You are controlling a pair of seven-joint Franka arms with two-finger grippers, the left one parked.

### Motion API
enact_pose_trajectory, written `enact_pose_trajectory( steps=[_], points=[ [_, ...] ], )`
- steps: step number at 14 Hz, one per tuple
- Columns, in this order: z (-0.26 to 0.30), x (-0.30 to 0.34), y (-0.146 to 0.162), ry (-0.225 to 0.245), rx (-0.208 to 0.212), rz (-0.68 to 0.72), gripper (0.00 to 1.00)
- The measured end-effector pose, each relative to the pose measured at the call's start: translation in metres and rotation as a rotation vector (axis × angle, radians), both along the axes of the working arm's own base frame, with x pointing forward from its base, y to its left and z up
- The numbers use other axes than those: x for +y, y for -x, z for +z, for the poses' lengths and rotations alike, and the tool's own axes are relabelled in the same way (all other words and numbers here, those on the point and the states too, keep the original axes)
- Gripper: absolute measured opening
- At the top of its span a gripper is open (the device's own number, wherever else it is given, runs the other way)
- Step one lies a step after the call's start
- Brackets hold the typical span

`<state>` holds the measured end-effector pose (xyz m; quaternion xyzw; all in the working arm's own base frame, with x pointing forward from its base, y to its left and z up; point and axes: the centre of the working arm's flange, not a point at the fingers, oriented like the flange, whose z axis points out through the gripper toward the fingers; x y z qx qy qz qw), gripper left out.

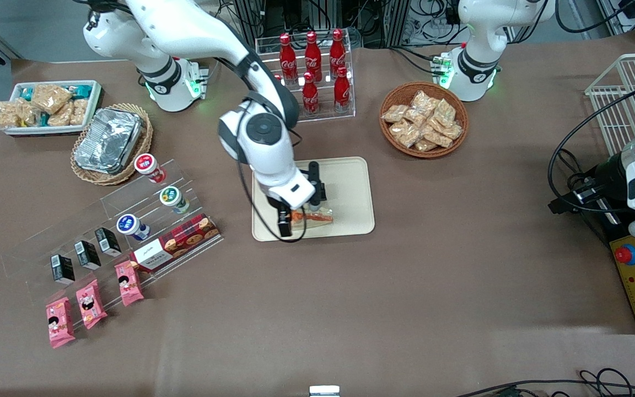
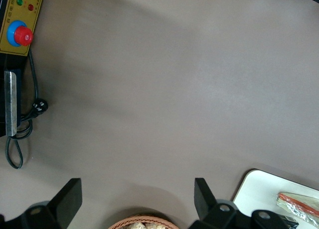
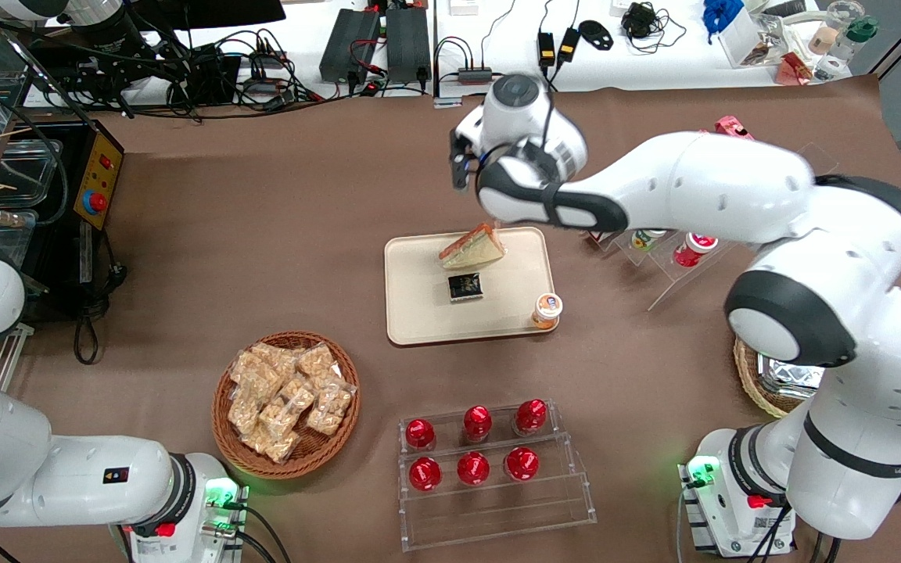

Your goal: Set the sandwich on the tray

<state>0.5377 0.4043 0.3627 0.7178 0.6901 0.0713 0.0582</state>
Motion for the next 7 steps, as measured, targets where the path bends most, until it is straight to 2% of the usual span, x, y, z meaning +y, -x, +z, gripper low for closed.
enact_pose_trajectory(
  steps=[3,7],
  points=[
    [0.052,-0.049,-0.019,-0.020,-0.001,-0.116,0.99],
    [0.094,-0.126,-0.042,-0.038,0.007,-0.374,0.99]
  ],
)
